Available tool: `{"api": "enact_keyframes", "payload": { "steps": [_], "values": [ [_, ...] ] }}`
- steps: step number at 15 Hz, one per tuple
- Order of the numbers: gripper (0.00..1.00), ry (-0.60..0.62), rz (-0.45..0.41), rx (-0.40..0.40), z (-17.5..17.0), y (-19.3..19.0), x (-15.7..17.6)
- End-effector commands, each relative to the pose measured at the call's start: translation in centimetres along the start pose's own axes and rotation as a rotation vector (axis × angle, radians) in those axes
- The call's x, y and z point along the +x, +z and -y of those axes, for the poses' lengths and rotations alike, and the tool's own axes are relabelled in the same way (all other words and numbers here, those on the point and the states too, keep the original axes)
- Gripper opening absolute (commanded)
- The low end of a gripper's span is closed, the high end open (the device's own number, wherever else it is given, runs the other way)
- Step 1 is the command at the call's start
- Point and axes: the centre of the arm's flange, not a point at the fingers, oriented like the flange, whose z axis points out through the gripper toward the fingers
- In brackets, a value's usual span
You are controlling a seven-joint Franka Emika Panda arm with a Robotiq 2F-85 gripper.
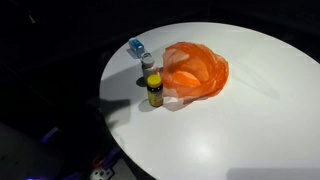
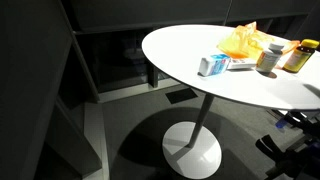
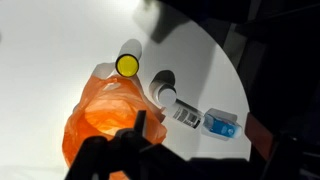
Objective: Lift the white bottle and put it in the plastic
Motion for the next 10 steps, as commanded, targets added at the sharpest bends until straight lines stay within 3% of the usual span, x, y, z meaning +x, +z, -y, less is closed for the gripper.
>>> {"api": "enact_keyframes", "payload": {
  "steps": [1, 4, 10],
  "values": [
    [1.0, 0.0, -0.001, 0.0, 0.0, -0.1, 0.0],
    [1.0, 0.0, 0.001, -0.009, 0.1, 0.2, 0.0],
    [1.0, 0.01, 0.062, -0.142, 1.5, 4.9, 1.4]
  ]
}}
